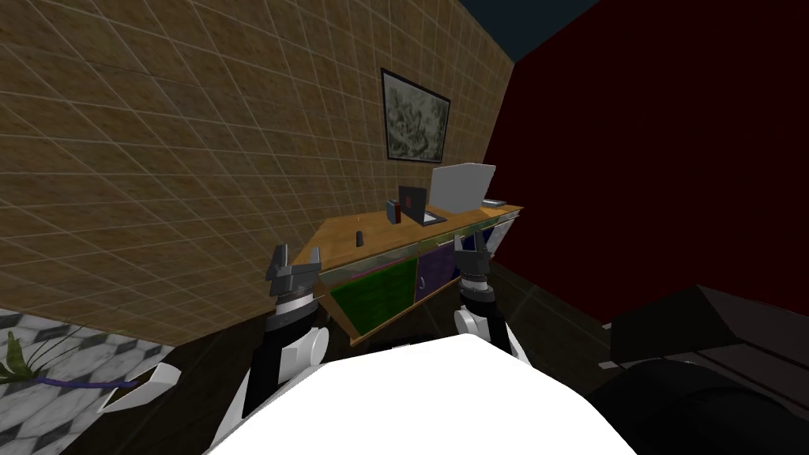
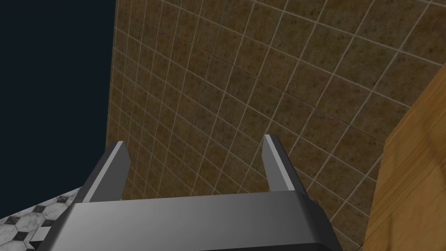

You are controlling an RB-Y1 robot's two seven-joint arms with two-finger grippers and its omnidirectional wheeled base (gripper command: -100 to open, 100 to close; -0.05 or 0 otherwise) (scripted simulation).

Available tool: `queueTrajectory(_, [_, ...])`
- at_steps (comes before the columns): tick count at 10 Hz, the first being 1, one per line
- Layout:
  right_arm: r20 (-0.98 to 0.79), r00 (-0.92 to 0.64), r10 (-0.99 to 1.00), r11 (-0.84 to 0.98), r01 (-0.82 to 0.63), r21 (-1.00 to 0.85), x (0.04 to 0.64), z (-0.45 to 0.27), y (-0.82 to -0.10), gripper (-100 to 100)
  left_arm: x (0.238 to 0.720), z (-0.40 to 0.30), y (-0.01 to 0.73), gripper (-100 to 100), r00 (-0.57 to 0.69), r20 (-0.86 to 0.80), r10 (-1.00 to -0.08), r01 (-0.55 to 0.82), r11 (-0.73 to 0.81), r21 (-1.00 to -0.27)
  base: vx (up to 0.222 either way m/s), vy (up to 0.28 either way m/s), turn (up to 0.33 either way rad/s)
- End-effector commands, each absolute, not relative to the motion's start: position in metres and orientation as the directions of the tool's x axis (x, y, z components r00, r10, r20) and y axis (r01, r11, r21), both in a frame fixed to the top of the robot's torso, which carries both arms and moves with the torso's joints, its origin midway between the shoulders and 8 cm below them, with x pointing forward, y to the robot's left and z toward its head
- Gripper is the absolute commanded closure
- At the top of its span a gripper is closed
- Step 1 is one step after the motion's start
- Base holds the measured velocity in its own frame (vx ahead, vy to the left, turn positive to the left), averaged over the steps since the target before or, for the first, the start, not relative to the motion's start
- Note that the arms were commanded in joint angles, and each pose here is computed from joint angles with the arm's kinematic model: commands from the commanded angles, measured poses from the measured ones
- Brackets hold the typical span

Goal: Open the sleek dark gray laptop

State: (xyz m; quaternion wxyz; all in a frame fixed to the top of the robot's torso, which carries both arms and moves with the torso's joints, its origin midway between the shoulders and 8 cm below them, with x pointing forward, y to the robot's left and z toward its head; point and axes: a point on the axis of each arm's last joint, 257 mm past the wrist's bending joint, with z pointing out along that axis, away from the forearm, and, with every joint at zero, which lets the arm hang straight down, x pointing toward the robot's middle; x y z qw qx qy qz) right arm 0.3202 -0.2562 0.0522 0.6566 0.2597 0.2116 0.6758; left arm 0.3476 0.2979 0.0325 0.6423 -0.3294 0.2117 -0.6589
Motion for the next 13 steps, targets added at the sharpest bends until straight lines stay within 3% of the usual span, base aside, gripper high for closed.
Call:
queueTrajectory(1, [0.073,-0.003,0.997,-0.048,-0.778,0.627,0.32,0.052,-0.256,0,0.348,0.033,0.298,0,0.042,0.162,-0.986,0.707,-0.085,-0.702,0.0,0.0,0.0])
queueTrajectory(2, [0.073,-0.003,0.997,-0.048,-0.778,0.627,0.32,0.052,-0.256,0,0.348,0.033,0.298,0,0.042,0.162,-0.986,0.707,-0.085,-0.702,0.0,0.0,0.0])
queueTrajectory(3, [-0.019,0.048,0.999,0.049,-0.777,0.627,0.316,0.053,-0.262,-100,0.348,0.033,0.298,0,0.042,0.162,-0.986,0.707,-0.085,-0.702,-0.028,-0.008,0.168])
queueTrajectory(13, [-0.431,0.339,0.836,0.53,-0.699,0.48,0.295,0.062,-0.295,-100,0.348,0.032,0.298,0,0.042,0.162,-0.986,0.706,-0.085,-0.703,-0.029,-0.004,0.137])
